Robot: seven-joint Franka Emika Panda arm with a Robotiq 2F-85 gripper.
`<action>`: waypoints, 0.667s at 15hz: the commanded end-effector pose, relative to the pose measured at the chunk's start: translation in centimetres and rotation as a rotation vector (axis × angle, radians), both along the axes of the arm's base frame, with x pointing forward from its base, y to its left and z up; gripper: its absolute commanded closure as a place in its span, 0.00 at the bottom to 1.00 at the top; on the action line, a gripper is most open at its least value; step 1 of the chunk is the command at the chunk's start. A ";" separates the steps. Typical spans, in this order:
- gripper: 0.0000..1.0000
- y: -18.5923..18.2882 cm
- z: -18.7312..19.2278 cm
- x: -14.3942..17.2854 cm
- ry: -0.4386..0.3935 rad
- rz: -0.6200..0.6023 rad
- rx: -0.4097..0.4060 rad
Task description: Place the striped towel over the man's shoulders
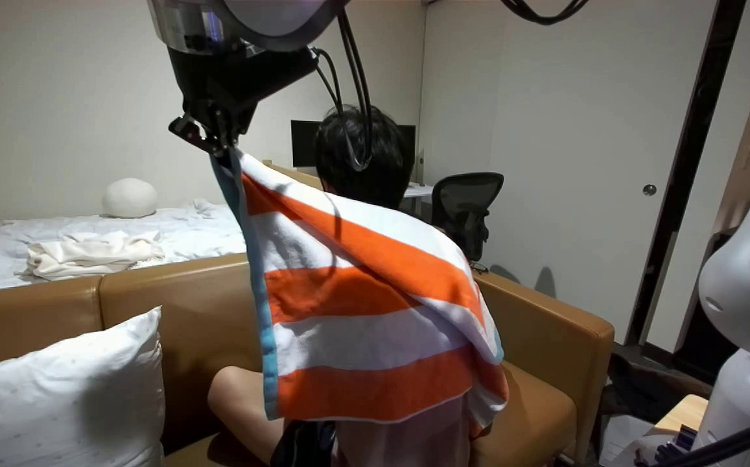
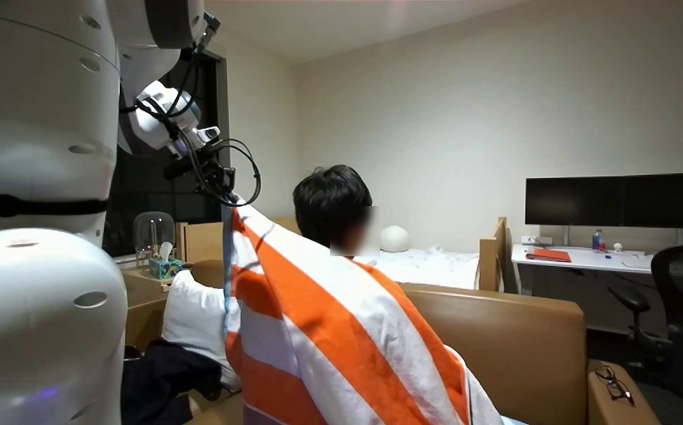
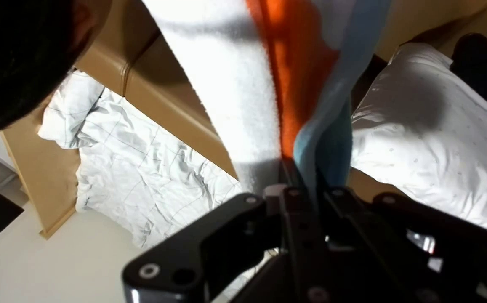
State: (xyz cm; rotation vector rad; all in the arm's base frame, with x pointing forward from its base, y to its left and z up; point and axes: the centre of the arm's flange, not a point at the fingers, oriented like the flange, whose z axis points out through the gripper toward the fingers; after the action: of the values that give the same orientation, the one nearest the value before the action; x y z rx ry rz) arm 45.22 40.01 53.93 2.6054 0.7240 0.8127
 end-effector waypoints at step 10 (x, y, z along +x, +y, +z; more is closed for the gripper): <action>0.99 0.7 -0.2 0.2 0.067 -0.052 0.034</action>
State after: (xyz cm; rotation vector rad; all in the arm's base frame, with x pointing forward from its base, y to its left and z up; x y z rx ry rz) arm 45.49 40.48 53.15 2.6530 0.6850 0.7664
